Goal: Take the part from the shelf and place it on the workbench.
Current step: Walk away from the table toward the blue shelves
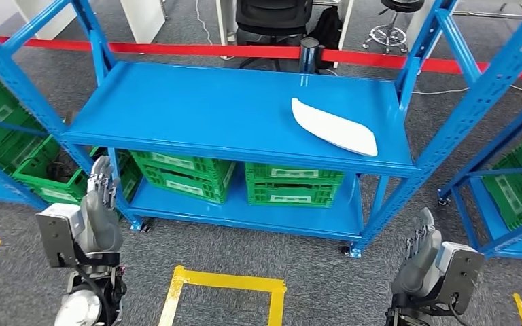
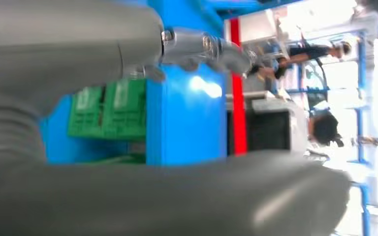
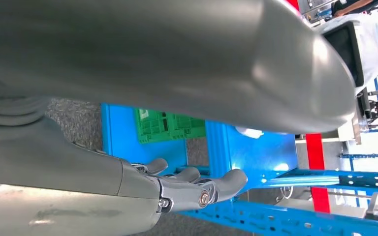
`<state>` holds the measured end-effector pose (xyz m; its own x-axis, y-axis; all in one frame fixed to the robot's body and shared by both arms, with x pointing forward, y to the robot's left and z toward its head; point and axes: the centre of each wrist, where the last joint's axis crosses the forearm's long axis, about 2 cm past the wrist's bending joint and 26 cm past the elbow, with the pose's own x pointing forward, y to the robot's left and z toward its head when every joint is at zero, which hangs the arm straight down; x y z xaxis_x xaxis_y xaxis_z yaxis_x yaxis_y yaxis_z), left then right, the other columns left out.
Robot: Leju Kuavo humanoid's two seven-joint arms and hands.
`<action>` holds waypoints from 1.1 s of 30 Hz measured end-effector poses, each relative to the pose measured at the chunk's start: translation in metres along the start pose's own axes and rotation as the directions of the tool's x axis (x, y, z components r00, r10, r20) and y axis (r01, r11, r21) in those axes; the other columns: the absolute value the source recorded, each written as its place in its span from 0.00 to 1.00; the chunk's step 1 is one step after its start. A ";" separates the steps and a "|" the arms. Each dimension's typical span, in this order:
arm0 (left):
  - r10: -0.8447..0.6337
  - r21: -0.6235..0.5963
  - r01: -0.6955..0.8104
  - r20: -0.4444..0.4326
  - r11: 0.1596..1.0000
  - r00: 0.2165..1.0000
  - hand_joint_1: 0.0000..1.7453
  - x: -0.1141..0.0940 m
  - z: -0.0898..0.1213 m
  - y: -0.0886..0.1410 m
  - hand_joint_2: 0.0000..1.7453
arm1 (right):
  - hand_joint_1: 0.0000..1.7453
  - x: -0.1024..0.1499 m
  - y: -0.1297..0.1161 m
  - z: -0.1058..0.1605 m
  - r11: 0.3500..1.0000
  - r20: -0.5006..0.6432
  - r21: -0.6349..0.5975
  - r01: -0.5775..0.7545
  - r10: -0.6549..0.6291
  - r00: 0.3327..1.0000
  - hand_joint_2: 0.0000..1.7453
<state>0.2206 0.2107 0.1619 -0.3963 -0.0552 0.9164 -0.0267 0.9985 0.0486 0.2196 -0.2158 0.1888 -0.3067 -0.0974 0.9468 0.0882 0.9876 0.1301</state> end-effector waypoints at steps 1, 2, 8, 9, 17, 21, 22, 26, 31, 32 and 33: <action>-0.017 0.005 0.017 0.016 1.000 1.000 0.00 0.000 0.000 0.000 1.00 | 0.00 -0.001 0.001 0.000 1.000 0.000 0.003 -0.002 0.002 1.000 0.00; -0.029 0.014 0.029 0.034 0.999 0.999 0.00 0.000 0.000 0.001 1.00 | 0.00 -0.002 0.002 -0.001 1.000 0.000 0.009 -0.004 0.004 1.000 0.25; 0.049 0.115 -0.066 0.149 0.991 0.988 0.00 0.004 -0.002 -0.002 1.00 | 0.00 -0.003 0.016 -0.009 0.990 0.049 0.108 -0.093 0.088 0.995 1.00; 0.060 0.121 -0.080 0.161 0.989 0.985 0.00 0.005 -0.003 -0.003 1.00 | 0.00 -0.002 0.020 -0.011 0.983 0.065 0.133 -0.124 0.116 0.991 1.00; 0.120 0.092 -0.139 0.190 0.986 0.974 0.00 0.016 -0.013 -0.013 1.00 | 0.00 -0.001 0.038 -0.016 0.965 0.128 0.206 -0.165 0.140 0.982 1.00; 0.164 0.044 -0.175 0.183 0.984 0.969 0.00 0.019 -0.017 -0.019 1.00 | 0.00 0.002 0.047 -0.019 0.966 0.136 0.227 -0.128 0.098 0.986 1.00; 0.179 0.020 -0.185 0.173 0.982 0.968 0.00 0.020 -0.018 -0.021 1.00 | 0.00 0.003 0.049 -0.019 0.968 0.136 0.226 -0.113 0.084 0.987 1.00; 0.228 -0.065 -0.221 0.135 0.973 0.964 0.00 0.020 -0.017 -0.030 1.00 | 0.00 0.003 0.053 -0.019 0.975 0.135 0.211 -0.074 0.046 0.990 1.00; 0.218 -0.088 -0.208 0.129 0.974 0.967 0.00 0.020 -0.016 -0.035 1.00 | 0.00 0.003 0.057 -0.016 0.977 0.140 0.200 -0.075 0.047 0.989 1.00; 0.206 -0.089 -0.195 0.128 0.977 0.970 0.00 0.019 -0.015 -0.036 1.00 | 0.00 0.003 0.057 -0.015 0.978 0.142 0.193 -0.084 0.057 0.988 0.75; 0.192 -0.091 -0.181 0.127 0.979 0.973 0.00 0.019 -0.015 -0.036 1.00 | 0.00 0.004 0.057 -0.014 0.978 0.146 0.186 -0.094 0.067 0.987 0.50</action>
<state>0.2274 0.1735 0.1835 -0.5070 0.1371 0.8510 0.1292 0.9882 -0.0822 0.2369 -0.1615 0.2044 -0.4353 -0.0120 0.9002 -0.0615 0.9980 -0.0164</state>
